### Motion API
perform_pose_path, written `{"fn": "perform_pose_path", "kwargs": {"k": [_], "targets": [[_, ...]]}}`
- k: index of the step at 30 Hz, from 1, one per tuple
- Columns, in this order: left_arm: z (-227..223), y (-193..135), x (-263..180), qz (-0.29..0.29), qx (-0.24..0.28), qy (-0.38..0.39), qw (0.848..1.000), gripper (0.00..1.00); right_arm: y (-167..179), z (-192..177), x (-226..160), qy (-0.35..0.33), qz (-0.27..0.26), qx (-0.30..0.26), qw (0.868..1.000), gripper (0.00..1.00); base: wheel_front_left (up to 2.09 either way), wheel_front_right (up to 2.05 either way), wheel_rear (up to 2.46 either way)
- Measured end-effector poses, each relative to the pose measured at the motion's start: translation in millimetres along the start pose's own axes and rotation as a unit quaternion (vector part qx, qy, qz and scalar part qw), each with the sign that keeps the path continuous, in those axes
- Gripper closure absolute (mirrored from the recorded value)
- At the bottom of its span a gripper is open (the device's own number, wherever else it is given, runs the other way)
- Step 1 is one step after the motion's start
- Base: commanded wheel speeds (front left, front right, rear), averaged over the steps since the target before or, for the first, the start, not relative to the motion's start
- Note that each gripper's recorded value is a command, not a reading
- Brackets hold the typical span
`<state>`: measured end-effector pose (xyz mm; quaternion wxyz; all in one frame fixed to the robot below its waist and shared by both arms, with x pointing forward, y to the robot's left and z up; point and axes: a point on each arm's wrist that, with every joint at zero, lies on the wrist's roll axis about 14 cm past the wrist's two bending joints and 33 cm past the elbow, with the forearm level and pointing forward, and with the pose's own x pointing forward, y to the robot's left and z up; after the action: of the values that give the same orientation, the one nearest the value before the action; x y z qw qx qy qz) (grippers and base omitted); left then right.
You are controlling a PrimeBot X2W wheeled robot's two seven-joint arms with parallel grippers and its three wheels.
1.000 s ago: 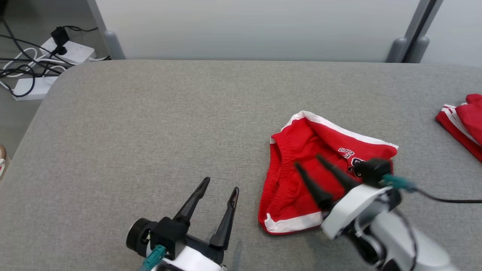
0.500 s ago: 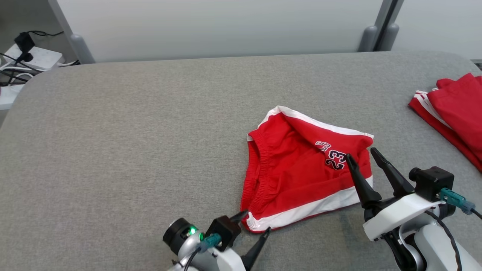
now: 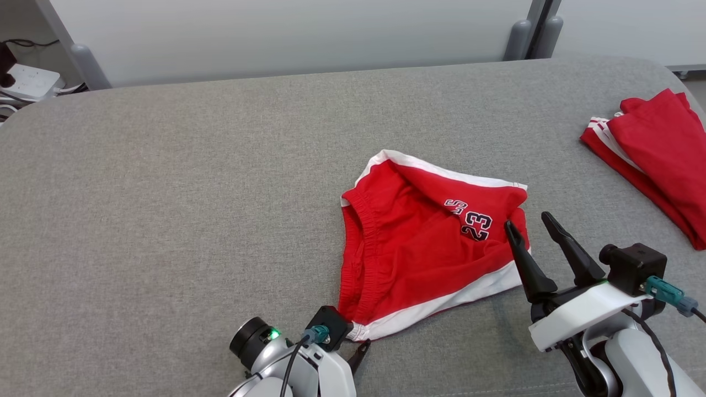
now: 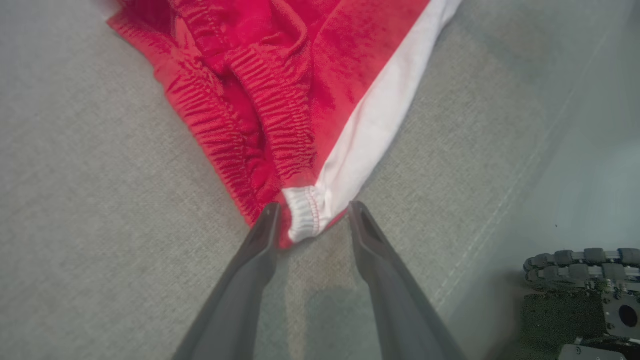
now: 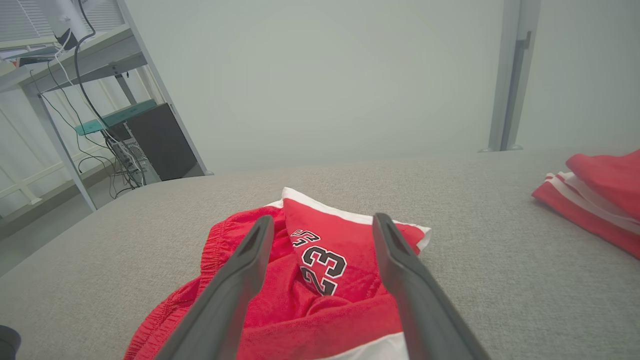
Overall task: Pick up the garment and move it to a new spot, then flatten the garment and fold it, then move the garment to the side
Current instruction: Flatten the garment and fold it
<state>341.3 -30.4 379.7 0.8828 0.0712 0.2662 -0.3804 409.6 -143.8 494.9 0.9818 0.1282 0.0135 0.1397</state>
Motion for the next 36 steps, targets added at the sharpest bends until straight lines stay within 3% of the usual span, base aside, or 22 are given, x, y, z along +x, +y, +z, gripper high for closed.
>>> {"fn": "perform_pose_path", "kwargs": {"k": [1,4,6,7,16,19,28,36], "targets": [[-1,0,0,0.0,-0.002,0.002,1.0,0.46,1,1,0,-0.002,0.0,0.001,1.0,0.0,0.0,0.0,0.0],[-3,0,-1,0.001,-0.006,0.007,1.0,0.69,2,3,-1,-0.005,0.001,0.001,1.0,0.0,0.0,0.0,0.0],[-4,0,-1,0.001,-0.005,0.011,1.0,0.94,2,5,-1,-0.007,0.001,0.0,1.0,0.0,0.0,0.0,0.0],[-5,0,-2,0.002,-0.008,0.015,1.0,1.0,3,6,-2,-0.008,0.002,0.0,1.0,0.0,0.0,0.0,0.0],[2,12,-8,0.021,-0.031,-0.006,0.999,1.0,3,13,-1,-0.019,0.002,0.0,1.0,0.0,0.0,0.0,0.0],[12,45,-22,0.074,-0.047,-0.047,0.995,1.0,0,6,-5,-0.01,-0.005,0.006,1.0,0.0,0.0,0.0,0.0],[-13,124,-92,0.223,-0.097,-0.09,0.966,1.0,7,-48,-17,0.082,-0.002,0.039,0.996,0.0,0.0,0.0,0.0],[-8,130,-109,0.246,-0.108,-0.11,0.957,1.0,42,-95,-41,0.187,0.048,0.083,0.978,0.0,0.0,0.0,0.0]]}}
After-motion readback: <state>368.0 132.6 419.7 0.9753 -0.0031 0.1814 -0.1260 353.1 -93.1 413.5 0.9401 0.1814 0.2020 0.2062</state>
